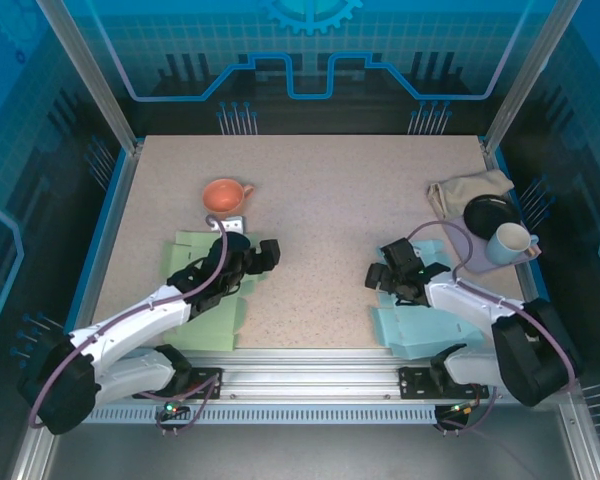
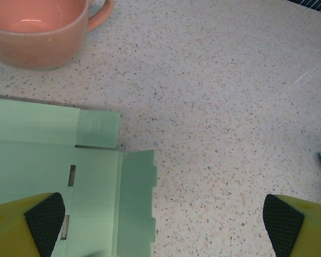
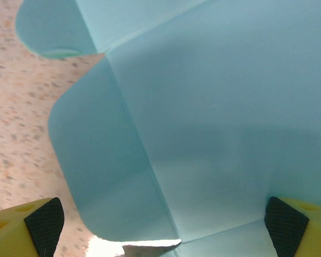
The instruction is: Fold the paper box
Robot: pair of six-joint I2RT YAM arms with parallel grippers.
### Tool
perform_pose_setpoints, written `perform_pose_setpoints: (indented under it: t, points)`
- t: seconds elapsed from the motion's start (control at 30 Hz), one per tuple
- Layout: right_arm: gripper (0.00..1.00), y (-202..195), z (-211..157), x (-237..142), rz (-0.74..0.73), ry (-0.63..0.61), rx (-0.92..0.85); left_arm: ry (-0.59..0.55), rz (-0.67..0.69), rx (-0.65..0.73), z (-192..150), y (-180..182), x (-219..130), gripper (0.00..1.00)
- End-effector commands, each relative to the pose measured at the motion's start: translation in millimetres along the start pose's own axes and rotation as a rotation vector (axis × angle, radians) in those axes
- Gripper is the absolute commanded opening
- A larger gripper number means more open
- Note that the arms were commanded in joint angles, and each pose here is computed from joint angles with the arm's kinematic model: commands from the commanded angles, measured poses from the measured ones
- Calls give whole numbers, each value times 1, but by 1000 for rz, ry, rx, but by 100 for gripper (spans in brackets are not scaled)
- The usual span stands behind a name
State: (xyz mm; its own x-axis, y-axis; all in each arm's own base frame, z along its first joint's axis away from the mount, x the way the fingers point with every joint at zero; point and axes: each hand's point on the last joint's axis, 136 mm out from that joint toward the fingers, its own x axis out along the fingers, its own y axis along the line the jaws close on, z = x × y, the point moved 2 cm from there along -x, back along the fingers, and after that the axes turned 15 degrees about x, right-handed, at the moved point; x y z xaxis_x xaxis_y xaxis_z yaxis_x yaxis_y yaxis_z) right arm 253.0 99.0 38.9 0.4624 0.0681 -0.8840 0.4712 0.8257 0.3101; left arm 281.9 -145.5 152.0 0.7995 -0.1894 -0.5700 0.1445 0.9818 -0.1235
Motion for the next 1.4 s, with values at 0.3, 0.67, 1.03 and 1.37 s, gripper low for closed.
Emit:
perform_pose_setpoints:
  t: [0.3,0.67,1.03,1.37]
  points:
    - [100,113,17,40,293,28,73,-21,10,-19,-6,0,10,99]
    - [100,170,92,-45,348,-227,-55,60,-76,-5,-23,-35,29,98]
    - [94,76,117,-165,185,-485,-150,159,-205,94,-54,-133,51,93]
    - [89,53,93,-163,411,-504,-90,226,-218,74,-83,-157,73,74]
